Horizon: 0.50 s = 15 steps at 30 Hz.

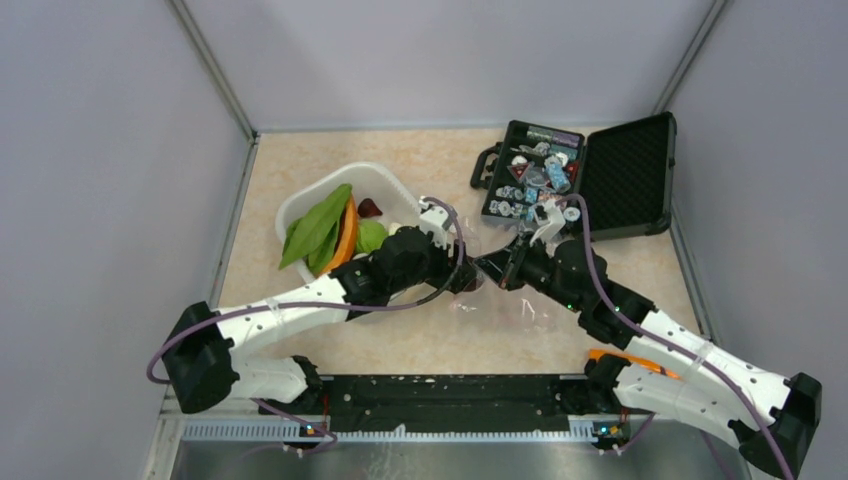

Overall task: Place the food in the zip-top bag and seal the zipper
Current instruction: Place the fake fruit in the zipper food storage bag.

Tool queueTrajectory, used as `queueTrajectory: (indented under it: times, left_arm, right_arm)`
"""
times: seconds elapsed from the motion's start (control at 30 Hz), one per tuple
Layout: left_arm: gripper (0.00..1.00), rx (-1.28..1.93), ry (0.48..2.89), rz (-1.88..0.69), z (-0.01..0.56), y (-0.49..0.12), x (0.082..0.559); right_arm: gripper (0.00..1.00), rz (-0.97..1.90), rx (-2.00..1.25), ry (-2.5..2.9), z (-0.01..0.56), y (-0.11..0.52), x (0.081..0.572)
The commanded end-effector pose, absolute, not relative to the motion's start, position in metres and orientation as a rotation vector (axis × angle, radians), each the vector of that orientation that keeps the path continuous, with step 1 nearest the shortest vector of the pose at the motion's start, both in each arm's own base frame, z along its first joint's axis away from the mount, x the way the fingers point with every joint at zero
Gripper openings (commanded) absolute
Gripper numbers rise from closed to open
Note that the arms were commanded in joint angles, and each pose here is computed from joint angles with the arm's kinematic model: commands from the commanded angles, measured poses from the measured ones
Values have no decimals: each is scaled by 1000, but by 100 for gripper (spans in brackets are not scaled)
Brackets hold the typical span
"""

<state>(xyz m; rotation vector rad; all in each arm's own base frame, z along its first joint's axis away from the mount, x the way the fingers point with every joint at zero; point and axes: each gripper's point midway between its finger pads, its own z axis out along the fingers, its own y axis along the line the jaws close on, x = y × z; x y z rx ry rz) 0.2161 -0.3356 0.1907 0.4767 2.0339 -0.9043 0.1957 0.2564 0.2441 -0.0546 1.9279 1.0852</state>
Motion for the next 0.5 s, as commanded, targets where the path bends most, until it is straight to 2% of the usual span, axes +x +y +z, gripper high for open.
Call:
queueTrajectory:
  times: [0.0,0.23,0.47]
  left_arm:
    - [35,463,2053,-654,186,-315,240]
    - [35,421,2049,-607,185,-310,246]
    - [43,400,1817,-1001,252,-340,222]
  right_arm:
    - [0,1182,-83,1806,295,261,191]
    - [0,1204,-52,1801,305,257,188]
    - [0,1136,6,1855,280,253,197]
